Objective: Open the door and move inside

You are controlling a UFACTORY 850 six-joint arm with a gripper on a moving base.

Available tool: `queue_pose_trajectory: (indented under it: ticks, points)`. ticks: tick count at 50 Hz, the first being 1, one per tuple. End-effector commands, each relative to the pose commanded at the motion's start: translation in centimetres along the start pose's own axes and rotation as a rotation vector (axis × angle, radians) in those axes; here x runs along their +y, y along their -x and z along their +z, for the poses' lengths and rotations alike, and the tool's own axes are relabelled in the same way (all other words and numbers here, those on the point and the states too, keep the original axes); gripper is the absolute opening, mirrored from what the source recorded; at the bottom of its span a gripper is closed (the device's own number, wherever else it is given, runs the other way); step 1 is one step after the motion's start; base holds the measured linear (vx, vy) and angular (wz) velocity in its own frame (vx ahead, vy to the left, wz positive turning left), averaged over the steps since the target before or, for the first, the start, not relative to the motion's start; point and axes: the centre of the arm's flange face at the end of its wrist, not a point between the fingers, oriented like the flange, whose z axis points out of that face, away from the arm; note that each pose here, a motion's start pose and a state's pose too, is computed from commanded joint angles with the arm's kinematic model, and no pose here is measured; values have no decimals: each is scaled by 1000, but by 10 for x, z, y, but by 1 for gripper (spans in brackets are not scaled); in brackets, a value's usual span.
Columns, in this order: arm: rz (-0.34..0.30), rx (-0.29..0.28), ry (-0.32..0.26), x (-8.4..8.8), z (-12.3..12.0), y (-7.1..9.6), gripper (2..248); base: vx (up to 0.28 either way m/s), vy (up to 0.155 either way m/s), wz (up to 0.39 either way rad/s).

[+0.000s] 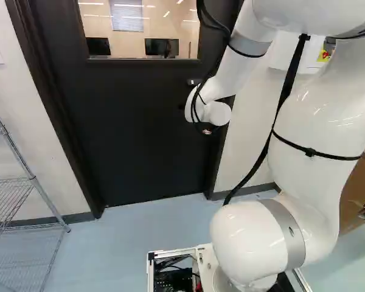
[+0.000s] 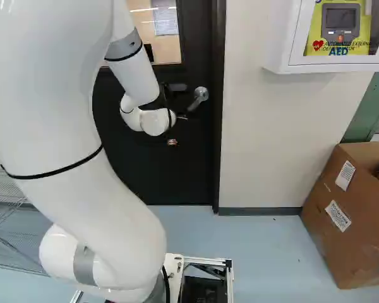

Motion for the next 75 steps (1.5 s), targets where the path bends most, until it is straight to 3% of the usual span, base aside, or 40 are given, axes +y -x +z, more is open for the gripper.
queue_pose_trajectory:
  ticks: [20, 75]
  points:
    - [17, -21, 16, 1, 6, 9, 247, 0, 0, 0]
    - [352, 26, 289, -18, 92, -8, 247, 0, 0, 0]
